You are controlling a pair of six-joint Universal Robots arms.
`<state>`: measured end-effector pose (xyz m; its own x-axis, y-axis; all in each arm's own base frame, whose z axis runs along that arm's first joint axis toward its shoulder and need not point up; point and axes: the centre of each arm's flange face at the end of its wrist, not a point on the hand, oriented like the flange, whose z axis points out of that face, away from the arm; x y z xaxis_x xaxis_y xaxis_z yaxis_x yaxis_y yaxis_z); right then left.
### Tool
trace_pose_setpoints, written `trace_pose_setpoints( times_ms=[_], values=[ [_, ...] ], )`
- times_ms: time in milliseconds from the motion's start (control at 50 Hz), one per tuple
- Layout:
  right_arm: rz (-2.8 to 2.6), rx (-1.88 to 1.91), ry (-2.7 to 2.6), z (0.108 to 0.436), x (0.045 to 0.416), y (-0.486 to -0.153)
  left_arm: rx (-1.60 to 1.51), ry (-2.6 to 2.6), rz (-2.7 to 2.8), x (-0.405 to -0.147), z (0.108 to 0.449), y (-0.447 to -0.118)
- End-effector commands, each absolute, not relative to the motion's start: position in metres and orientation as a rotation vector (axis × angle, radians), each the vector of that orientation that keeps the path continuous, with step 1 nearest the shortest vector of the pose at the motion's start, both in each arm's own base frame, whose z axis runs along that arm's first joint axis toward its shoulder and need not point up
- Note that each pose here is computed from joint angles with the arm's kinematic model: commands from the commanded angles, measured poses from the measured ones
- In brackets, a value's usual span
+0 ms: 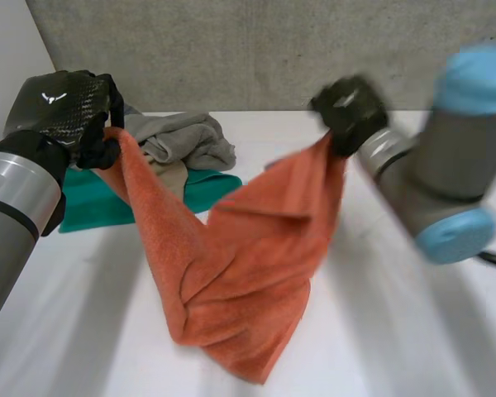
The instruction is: Fold the laundry.
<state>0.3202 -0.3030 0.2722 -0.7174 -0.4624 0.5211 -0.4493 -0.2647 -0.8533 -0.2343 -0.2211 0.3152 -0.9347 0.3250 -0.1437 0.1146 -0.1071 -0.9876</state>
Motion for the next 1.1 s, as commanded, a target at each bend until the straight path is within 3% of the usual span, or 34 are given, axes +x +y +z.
trace_pose_setpoints(
  times_ms=[20, 100, 240, 360, 440, 520, 540, 620, 720, 800, 960, 1100],
  values=[
    [-2.249, -1.038, 2.141, 0.338, 0.230, -0.303, -0.655, -2.099, 2.174, -0.231, 0.300, -0.218],
    [-2.059, -1.110, 2.412, 0.320, 0.193, -0.306, -0.772, -2.173, 2.136, -0.230, 0.281, -0.215],
    [-1.689, -1.391, 2.592, 0.273, 0.184, -0.288, -0.967, -2.304, 1.927, -0.245, 0.225, -0.220],
    [-1.824, -1.296, 2.559, 0.249, 0.190, -0.327, -1.033, -2.296, 1.908, -0.271, 0.202, -0.252],
    [-2.173, -1.049, 2.378, 0.270, 0.196, -0.368, -1.049, -2.156, 2.124, -0.295, 0.228, -0.299],
    [-2.567, -0.716, 2.027, 0.316, 0.199, -0.402, -1.008, -1.854, 2.506, -0.315, 0.298, -0.335],
    [-2.631, -0.645, 1.940, 0.326, 0.199, -0.406, -0.936, -1.696, 2.677, -0.319, 0.332, -0.345],
    [-2.827, -0.397, 1.571, 0.360, 0.199, -0.416, -0.752, -1.368, 2.961, -0.321, 0.394, -0.347],
    [-2.802, -0.406, 1.592, 0.349, 0.198, -0.418, -0.707, -1.300, 2.988, -0.322, 0.399, -0.341],
    [-2.644, -0.486, 1.784, 0.319, 0.198, -0.410, -0.762, -1.432, 2.889, -0.317, 0.374, -0.330],
    [-2.202, -0.661, 2.156, 0.273, 0.184, -0.392, -0.908, -1.767, 2.571, -0.300, 0.286, -0.297],
    [-1.755, -0.877, 2.500, 0.201, 0.166, -0.381, -1.009, -2.001, 2.278, -0.286, 0.216, -0.258]
  ],
)
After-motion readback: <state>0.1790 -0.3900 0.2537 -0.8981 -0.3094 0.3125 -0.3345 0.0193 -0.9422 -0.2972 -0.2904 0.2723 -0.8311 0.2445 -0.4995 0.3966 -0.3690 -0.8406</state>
